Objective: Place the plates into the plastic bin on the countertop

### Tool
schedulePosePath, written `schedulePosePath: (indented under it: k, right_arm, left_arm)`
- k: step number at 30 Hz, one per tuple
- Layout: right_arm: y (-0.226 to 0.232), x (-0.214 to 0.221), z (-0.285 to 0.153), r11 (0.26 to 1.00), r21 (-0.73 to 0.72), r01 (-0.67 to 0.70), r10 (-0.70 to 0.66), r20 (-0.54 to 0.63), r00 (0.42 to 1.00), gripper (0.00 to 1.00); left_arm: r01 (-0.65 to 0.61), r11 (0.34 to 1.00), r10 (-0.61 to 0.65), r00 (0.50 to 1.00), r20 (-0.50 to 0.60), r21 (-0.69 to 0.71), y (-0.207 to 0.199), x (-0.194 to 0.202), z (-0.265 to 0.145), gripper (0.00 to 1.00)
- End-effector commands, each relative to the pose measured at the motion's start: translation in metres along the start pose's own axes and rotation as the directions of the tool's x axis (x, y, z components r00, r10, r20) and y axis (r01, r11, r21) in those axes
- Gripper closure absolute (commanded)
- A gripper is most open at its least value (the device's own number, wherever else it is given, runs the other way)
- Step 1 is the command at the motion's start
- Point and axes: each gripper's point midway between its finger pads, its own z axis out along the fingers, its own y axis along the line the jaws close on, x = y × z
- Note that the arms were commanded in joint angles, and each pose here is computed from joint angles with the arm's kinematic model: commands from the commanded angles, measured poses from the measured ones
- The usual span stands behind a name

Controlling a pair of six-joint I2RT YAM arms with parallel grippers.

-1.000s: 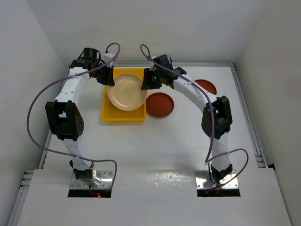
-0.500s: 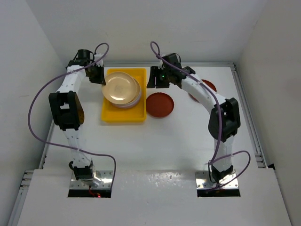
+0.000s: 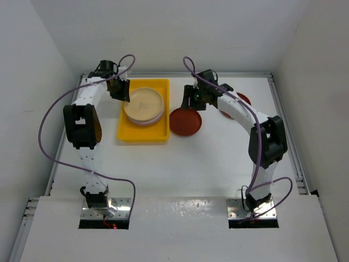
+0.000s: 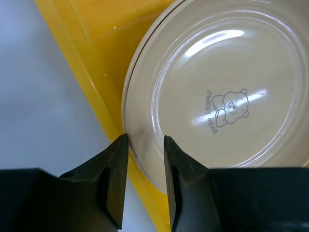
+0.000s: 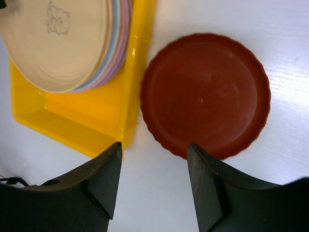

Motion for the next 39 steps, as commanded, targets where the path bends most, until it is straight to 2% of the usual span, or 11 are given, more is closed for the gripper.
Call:
schedulePosePath:
  k: [1, 5, 8, 12, 19, 22, 24, 27, 33, 34, 39]
  right_arm:
    - [-0.015, -0.019, -0.021, 0.998, 0.015, -0.057, 0.056, 0.075, 0.996, 0.44]
    - [-0.066, -0.011, -0.023, 0.966, 0.082, -0.247, 0.241, 0.071, 0.968, 0.44]
    - [-0.117, -0.014, -0.033, 0.925, 0.17, -0.34, 0.317, 0.145, 0.937, 0.43]
    - [-0.141, -0.003, -0.025, 0.905, 0.241, -0.351, 0.326, 0.139, 0.935, 0.43]
    - [-0.149, 0.016, -0.006, 0.886, 0.282, -0.369, 0.363, 0.074, 0.929, 0.44]
    - [-0.157, 0.018, -0.016, 0.88, 0.289, -0.378, 0.366, 0.097, 0.926, 0.44]
    - [-0.168, 0.016, -0.026, 0.869, 0.304, -0.391, 0.371, 0.123, 0.92, 0.44]
    - [-0.175, 0.016, -0.038, 0.871, 0.308, -0.383, 0.36, 0.13, 0.924, 0.44]
    - [-0.173, 0.04, -0.052, 0.891, 0.329, -0.312, 0.309, 0.063, 0.949, 0.44]
    - [-0.17, 0.042, -0.056, 0.896, 0.324, -0.304, 0.301, 0.062, 0.952, 0.44]
    - [-0.167, 0.067, -0.066, 0.9, 0.328, -0.288, 0.296, 0.029, 0.955, 0.44]
  left_arm:
    - [-0.034, 0.999, 0.034, 0.999, 0.029, -0.024, -0.001, -0.009, -0.006, 0.63]
    - [-0.065, 0.995, 0.07, 0.996, 0.061, -0.076, 0.004, -0.022, -0.023, 0.6]
    - [-0.099, 0.989, 0.111, 0.988, 0.105, -0.114, 0.005, -0.038, -0.043, 0.59]
    - [-0.117, 0.985, 0.133, 0.982, 0.136, -0.125, 0.002, -0.047, -0.059, 0.55]
    - [-0.14, 0.983, 0.16, 0.969, 0.186, -0.117, -0.008, -0.057, -0.082, 0.54]
    - [-0.212, 0.975, 0.221, 0.954, 0.203, -0.065, -0.044, -0.065, -0.08, 0.51]
    - [-0.304, 0.952, 0.306, 0.924, 0.231, -0.044, -0.078, -0.078, -0.081, 0.49]
    - [-0.381, 0.925, 0.369, 0.898, 0.239, 0.003, -0.125, -0.091, -0.055, 0.47]
    - [-0.519, 0.85, 0.48, 0.833, 0.276, 0.087, -0.211, -0.107, 0.004, 0.39]
    - [-0.537, 0.838, 0.503, 0.83, 0.241, 0.101, -0.228, -0.095, 0.03, 0.37]
    - [-0.584, 0.809, 0.553, 0.798, 0.24, 0.075, -0.264, -0.084, 0.082, 0.23]
